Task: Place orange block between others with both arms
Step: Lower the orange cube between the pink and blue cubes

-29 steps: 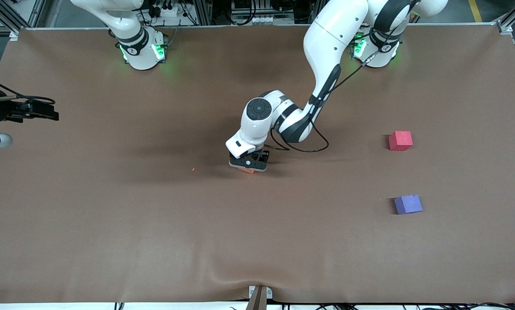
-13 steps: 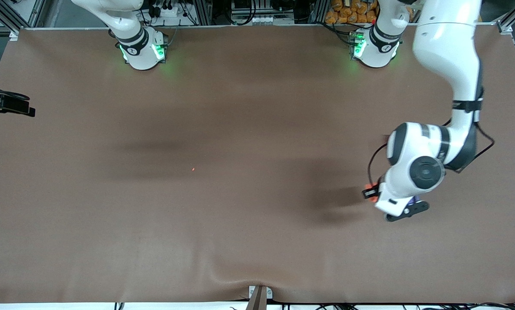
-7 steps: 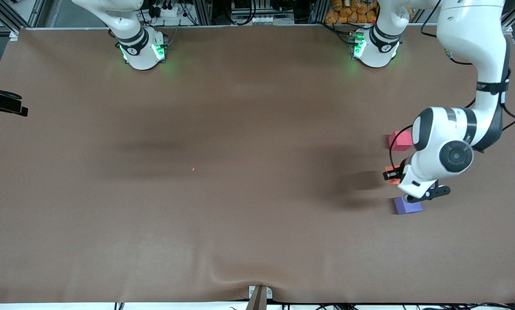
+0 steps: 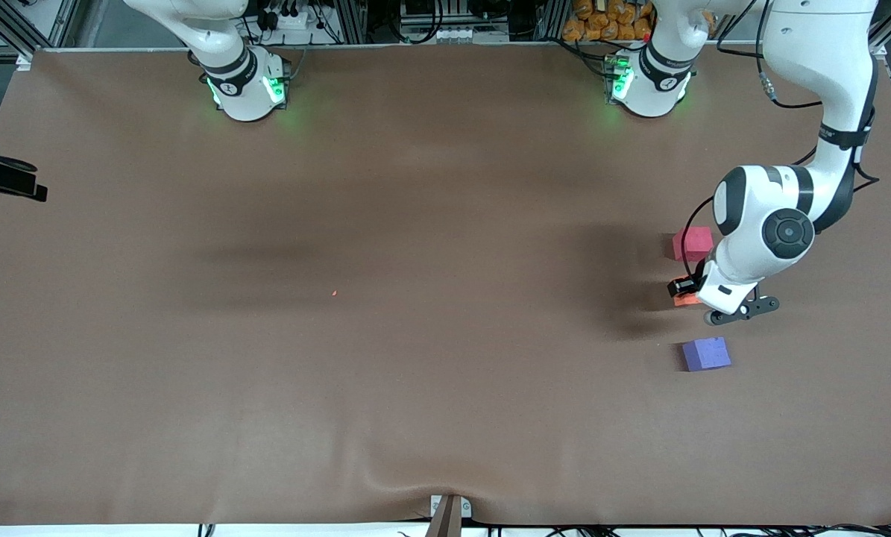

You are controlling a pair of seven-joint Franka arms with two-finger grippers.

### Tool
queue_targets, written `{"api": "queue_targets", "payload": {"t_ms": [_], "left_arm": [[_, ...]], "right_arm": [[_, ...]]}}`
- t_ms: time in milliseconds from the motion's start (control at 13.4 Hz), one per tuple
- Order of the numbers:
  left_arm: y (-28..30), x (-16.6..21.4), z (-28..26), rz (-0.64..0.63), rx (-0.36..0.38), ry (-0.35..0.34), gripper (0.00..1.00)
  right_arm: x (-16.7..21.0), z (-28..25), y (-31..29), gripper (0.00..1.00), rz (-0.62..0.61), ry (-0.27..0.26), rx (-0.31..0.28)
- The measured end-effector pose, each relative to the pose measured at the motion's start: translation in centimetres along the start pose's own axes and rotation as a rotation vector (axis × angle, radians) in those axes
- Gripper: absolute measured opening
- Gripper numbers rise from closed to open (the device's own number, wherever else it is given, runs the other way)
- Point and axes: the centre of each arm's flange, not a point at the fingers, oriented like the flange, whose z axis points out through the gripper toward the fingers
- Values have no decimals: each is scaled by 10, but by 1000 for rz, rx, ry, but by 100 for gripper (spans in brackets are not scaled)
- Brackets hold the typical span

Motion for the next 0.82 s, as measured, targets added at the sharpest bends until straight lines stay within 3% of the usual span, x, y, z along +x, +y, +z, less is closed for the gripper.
{"api": "queue_targets", "payload": {"t_ms": [374,822], "left_arm": [[-35,9,13,19,-11,29,59],[-26,14,35,35,-19,69,59]], "right_arm": [[0,-2,0,100,0,6,-1],[-1,-3,0,100,1,9,-1]]}}
